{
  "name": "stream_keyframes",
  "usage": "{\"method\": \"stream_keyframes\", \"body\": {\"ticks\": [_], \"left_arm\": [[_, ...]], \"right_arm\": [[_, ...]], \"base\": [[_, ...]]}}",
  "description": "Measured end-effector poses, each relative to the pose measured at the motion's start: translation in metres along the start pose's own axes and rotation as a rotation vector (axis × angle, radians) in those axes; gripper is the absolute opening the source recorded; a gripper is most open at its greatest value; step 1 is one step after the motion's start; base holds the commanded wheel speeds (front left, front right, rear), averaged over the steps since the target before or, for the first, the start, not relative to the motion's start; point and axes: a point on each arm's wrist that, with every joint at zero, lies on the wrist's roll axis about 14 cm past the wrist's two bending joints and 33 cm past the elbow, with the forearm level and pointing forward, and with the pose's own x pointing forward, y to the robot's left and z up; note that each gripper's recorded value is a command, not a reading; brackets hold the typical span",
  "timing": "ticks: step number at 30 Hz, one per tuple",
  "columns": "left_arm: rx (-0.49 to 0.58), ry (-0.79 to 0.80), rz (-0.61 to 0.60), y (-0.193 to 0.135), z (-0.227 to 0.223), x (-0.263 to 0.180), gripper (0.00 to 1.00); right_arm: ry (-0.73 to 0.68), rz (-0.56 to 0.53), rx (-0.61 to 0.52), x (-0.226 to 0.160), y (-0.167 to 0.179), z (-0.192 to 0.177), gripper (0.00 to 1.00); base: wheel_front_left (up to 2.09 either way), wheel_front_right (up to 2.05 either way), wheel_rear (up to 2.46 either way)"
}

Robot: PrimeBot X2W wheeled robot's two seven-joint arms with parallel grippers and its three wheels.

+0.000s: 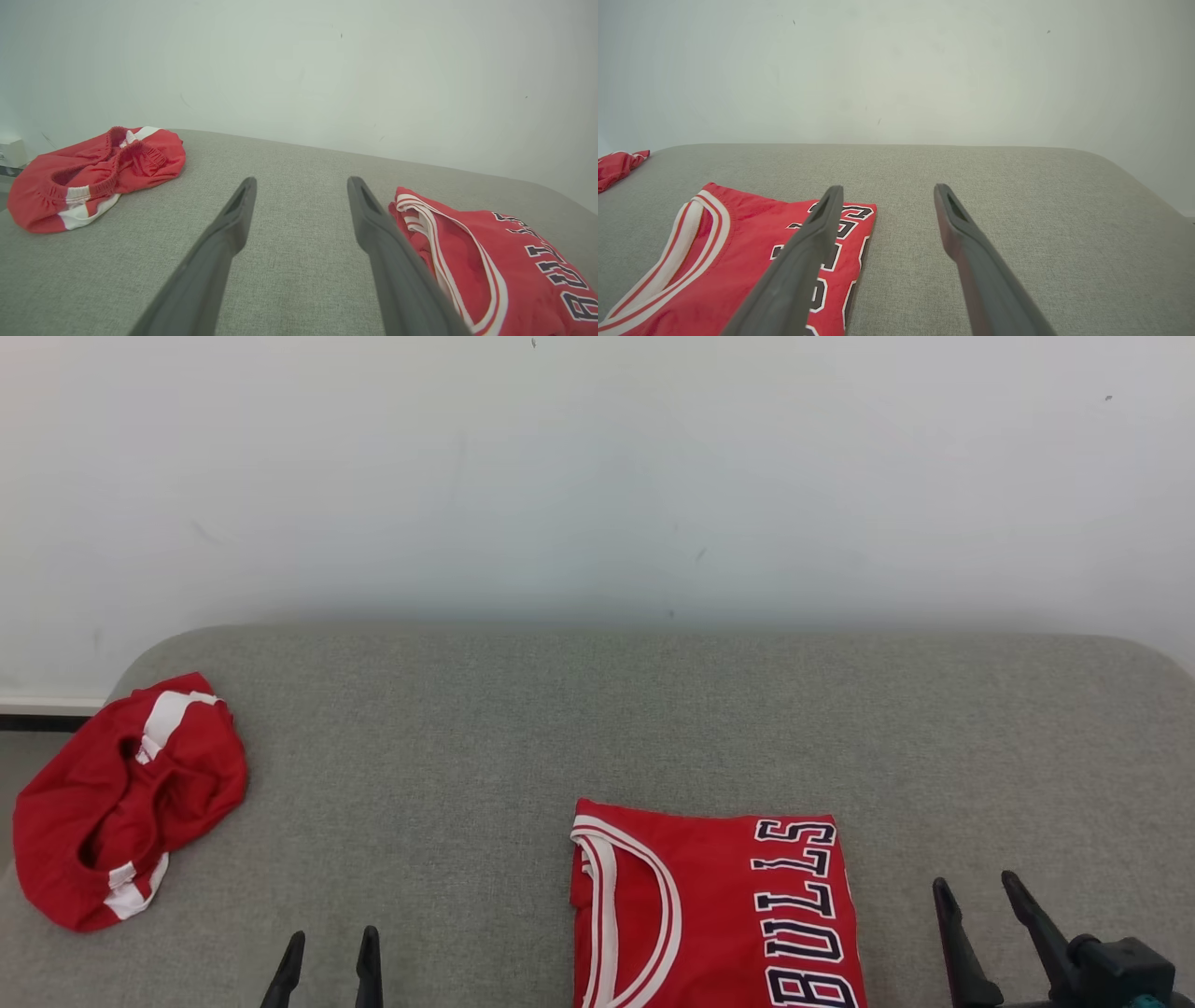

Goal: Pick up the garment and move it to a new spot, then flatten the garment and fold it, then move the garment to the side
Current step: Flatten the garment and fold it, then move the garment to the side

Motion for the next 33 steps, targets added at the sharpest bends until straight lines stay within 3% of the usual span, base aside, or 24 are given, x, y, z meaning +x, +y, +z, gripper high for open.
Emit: {"method": "stream_keyframes", "body": {"ticks": [13,33], "left_arm": [[0.008,0.006,-0.017,-0.002,-0.002,0.01,1.0],[0.012,0.033,-0.018,-0.003,-0.01,0.009,1.0]], "right_arm": [[0.002,-0.05,0.107,-0.022,0.005,-0.019,1.0],[0.015,-0.062,0.127,-0.021,0.005,-0.026,1.0]], "base": [[0.0,0.0,0.0],[0.0,0.0,0.0]]}}
